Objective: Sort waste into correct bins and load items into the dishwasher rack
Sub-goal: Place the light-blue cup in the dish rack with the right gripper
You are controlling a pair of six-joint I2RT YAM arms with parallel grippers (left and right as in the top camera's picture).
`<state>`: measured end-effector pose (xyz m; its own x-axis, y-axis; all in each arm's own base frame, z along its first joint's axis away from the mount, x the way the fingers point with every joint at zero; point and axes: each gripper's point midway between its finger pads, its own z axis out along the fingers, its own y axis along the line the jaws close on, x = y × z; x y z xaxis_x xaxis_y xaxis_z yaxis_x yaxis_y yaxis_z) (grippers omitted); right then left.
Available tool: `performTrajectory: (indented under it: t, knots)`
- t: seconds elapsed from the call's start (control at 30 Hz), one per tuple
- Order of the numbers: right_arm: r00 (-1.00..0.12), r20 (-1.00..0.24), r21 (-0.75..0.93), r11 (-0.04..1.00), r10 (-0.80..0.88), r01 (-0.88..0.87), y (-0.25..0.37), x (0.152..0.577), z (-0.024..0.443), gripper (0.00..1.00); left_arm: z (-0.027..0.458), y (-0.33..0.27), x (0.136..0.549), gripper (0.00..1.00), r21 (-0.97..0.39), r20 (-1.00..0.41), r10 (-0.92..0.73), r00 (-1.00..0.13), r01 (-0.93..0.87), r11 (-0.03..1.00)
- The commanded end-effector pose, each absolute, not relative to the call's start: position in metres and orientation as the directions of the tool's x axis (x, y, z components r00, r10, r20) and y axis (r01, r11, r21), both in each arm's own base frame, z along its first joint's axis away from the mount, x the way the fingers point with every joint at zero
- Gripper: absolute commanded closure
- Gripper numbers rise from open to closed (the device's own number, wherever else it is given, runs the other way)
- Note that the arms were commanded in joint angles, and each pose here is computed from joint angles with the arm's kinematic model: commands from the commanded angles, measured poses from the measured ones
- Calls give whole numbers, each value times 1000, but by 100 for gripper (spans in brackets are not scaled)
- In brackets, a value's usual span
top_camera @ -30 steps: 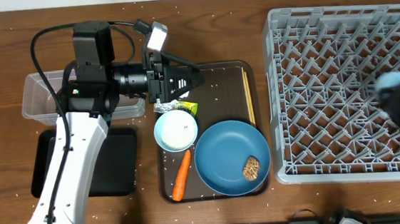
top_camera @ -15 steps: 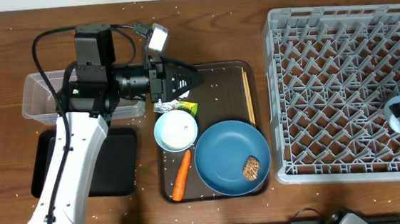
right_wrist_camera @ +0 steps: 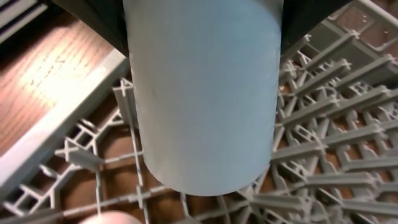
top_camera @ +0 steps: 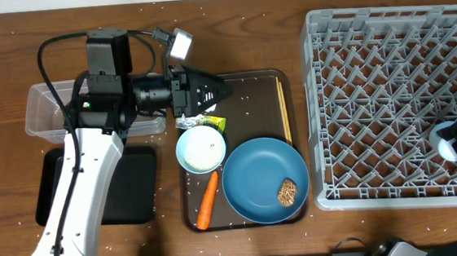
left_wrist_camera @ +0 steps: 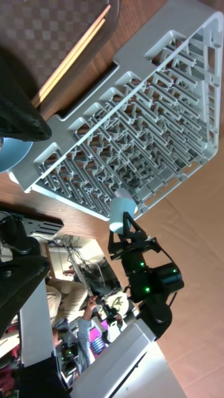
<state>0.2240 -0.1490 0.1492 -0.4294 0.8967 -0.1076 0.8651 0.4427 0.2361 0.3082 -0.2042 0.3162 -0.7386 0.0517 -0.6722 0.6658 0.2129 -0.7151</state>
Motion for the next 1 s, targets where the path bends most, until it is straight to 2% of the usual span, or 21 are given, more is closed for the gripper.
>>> performTrajectory:
  t: [0.0, 0.07, 0.1, 0.13, 0.17, 0.27, 0.33, 0.43, 0.6, 0.73, 0.83, 0.97]
  knots:
    - [-456, -89, 204, 464, 886, 862, -151, 217, 144, 46, 315, -203, 309, 40, -708, -677, 50, -734, 669, 226]
    - [-454, -98, 202, 465, 885, 862, -153, 218, 144, 39, 314, -203, 311, 40, -707, -676, 49, -735, 666, 237]
    - [-452, -111, 204, 466, 885, 861, -156, 221, 144, 25, 312, -202, 312, 40, -706, -674, 47, -737, 662, 250]
    - [-449, -119, 208, 465, 885, 861, -157, 222, 145, 19, 311, -202, 313, 40, -706, -672, 46, -739, 659, 258]
    - [-444, -124, 211, 461, 888, 862, -158, 223, 145, 15, 310, -201, 314, 40, -707, -670, 46, -741, 655, 266]
    - [-445, -131, 231, 463, 886, 856, -158, 227, 147, 11, 308, -201, 314, 40, -709, -666, 46, -745, 651, 272]
    - [-455, -125, 259, 471, 882, 843, -155, 231, 148, 11, 308, -201, 315, 40, -708, -665, 45, -745, 649, 279]
    - [-539, -120, 388, 539, 833, 747, -135, 247, 159, 13, 301, -198, 320, 40, -705, -655, 40, -755, 629, 328]
    - [-641, -227, 583, 629, 734, 514, -100, 268, 205, 14, 281, -187, 328, 40, -689, -618, 27, -786, 557, 463]
    - [-687, -375, 601, 727, 623, 332, -71, 269, 240, 14, 258, -168, 331, 41, -641, -565, 13, -825, 448, 624]
    - [-724, -481, 551, 813, 494, 189, -46, 265, 256, 16, 232, -142, 327, 41, -544, -506, 2, -862, 321, 775]
    - [-759, -545, 513, 857, 357, 35, -8, 262, 267, 19, 204, -119, 317, 41, -396, -434, 26, -900, 217, 892]
